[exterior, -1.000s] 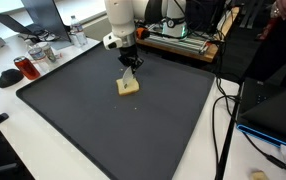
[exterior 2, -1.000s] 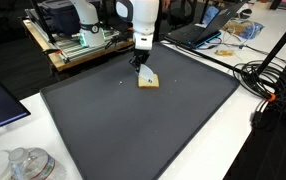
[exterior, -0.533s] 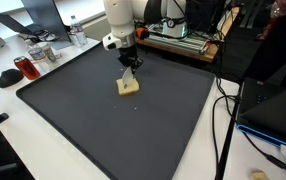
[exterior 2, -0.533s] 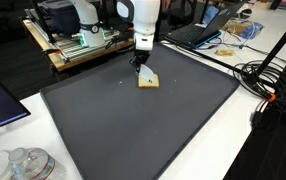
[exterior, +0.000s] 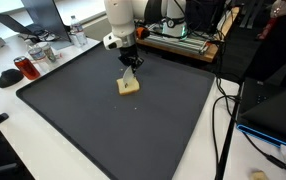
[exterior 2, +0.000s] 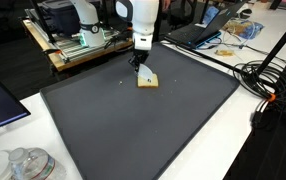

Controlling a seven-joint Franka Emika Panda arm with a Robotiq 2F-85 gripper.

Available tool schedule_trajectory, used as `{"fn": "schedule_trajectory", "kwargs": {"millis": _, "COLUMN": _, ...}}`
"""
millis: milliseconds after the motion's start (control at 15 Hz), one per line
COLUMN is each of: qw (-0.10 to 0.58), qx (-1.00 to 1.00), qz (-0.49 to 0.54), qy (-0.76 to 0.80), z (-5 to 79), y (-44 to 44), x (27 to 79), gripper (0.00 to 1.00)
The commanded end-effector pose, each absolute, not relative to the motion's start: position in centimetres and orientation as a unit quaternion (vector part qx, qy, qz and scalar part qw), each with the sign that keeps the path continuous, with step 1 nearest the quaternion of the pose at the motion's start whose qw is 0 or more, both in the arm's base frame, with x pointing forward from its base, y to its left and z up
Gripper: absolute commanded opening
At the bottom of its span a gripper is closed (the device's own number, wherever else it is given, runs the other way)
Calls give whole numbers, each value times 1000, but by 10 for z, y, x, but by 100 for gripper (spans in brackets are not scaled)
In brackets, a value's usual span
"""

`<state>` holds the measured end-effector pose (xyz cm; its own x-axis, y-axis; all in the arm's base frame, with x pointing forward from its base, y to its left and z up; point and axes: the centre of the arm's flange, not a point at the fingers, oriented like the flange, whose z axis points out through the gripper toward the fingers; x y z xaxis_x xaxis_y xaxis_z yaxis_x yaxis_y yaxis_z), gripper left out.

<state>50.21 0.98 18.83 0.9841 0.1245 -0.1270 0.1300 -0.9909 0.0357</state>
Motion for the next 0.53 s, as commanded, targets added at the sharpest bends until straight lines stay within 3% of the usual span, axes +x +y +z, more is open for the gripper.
{"fn": "schedule_trajectory", "kwargs": {"millis": 0, "qw": 18, "qx": 990, "qz": -115, "qy": 77, "z": 172, "y": -3, "x": 463, "gripper": 1}}
{"fn": "schedule_trajectory", "kwargs": {"millis": 467, "qw": 16, "qx": 984, "qz": -143, "qy": 103, "z": 188, "y": -12, "x": 438, "gripper": 1}}
